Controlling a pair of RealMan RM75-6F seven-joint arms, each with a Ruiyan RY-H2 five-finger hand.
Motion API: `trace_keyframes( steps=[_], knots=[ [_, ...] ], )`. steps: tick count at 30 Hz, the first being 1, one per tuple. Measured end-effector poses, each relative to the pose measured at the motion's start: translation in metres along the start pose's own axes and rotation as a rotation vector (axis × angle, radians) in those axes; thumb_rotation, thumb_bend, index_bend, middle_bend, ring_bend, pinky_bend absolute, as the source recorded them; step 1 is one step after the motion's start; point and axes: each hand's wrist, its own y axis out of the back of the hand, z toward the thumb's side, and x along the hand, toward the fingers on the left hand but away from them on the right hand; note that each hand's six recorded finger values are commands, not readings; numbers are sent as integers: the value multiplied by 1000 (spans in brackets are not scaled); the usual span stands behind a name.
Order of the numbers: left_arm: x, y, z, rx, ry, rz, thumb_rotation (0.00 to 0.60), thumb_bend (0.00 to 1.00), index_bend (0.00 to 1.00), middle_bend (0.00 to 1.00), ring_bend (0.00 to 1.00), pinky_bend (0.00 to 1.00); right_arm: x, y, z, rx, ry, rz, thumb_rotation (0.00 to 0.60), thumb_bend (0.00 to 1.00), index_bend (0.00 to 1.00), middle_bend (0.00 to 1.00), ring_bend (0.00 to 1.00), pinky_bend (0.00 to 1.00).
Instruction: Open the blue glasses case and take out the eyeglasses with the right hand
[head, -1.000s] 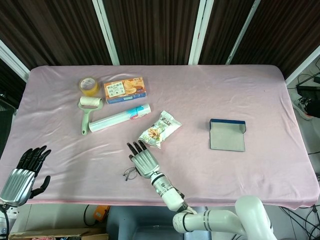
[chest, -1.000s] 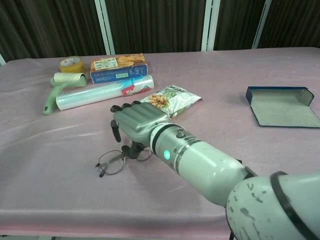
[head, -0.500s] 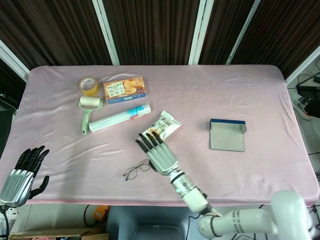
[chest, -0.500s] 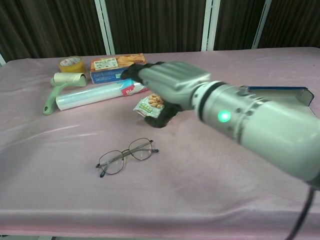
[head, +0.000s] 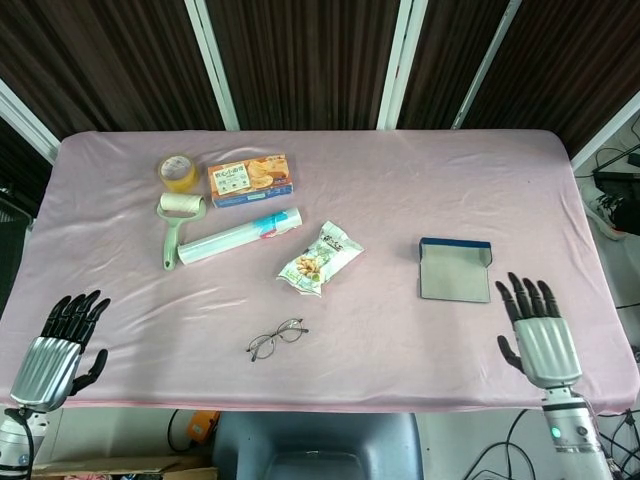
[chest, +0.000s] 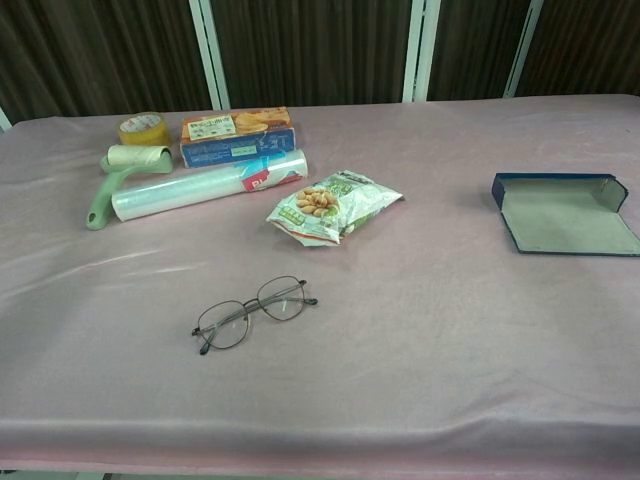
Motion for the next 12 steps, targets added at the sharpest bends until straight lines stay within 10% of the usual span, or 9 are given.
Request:
trace_keyframes(
  steps=[12],
  knots=[
    [-1, -3, 1, 8, 16, -7, 600, 423, 0, 0, 0, 0, 32, 4, -40, -72, -23, -69, 600, 478, 58, 0, 0, 0]
  ],
)
